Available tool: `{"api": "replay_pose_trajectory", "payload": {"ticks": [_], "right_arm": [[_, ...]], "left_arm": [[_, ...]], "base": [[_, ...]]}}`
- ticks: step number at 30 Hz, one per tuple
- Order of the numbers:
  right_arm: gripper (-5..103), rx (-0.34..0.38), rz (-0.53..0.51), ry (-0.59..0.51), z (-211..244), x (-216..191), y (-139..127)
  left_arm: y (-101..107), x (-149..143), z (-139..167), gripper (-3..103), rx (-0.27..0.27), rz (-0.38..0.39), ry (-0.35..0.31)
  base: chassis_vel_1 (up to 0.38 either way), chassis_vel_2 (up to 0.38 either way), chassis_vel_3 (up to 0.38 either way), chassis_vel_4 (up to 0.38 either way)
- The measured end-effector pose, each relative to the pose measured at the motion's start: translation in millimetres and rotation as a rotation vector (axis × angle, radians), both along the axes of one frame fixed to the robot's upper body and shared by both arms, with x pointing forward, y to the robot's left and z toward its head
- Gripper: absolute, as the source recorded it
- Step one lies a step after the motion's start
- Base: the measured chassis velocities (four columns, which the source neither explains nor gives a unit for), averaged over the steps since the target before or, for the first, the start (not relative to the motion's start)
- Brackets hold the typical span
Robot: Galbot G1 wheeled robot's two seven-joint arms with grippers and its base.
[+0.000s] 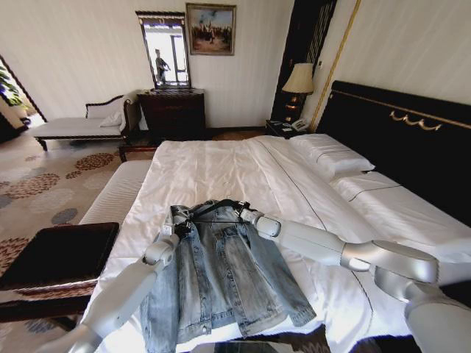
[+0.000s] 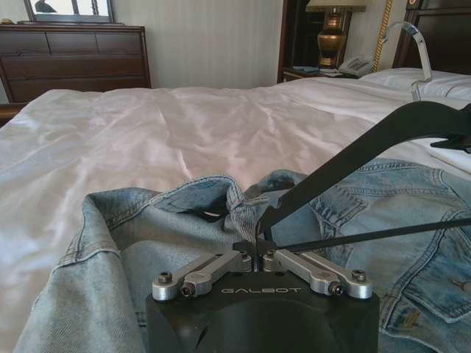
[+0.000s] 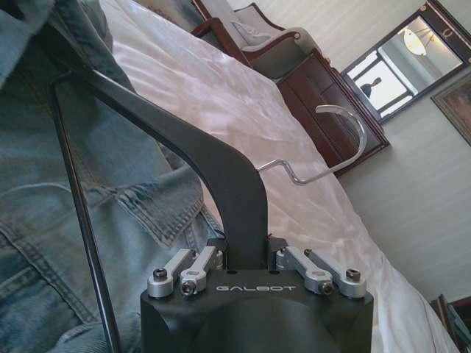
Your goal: Pick up the clothes from the bed and hang them on the clothes hanger.
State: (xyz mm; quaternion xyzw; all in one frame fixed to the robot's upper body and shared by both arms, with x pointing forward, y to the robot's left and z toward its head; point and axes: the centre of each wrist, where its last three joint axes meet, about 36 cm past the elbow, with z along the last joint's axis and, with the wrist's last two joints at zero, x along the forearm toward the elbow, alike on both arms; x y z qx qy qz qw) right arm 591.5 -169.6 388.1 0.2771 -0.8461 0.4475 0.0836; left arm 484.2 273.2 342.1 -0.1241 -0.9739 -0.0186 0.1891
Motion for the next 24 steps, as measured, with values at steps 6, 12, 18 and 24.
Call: {"api": "replay_pose_trajectory", "payload": {"ticks": [6, 12, 18, 24], "right_arm": [[26, -0.029, -0.012, -0.014, -1.7, 14.4, -10.6], [26, -0.042, 0.007, -0.012, -7.6, 17.7, -4.3], [26, -0.029, 0.049, -0.001, -12.8, 12.8, 20.8], [26, 0.01, 0.105, 0.023, -18.7, 1.2, 71.2]], "left_arm": [[6.9, -7.1, 1.9, 1, 0.001, 0.008, -0.004], [2.3, -19.5, 9.0, 1, 0.005, -0.022, -0.019], [-5.3, -28.0, 12.6, 1, 0.012, -0.051, -0.031], [-6.9, -42.6, 6.2, 1, 0.024, -0.058, -0.021]], "base": [[0.0, 0.0, 0.0, 0.0], [0.0, 0.0, 0.0, 0.0], [0.0, 0.0, 0.0, 0.0], [0.0, 0.0, 0.0, 0.0]]}}
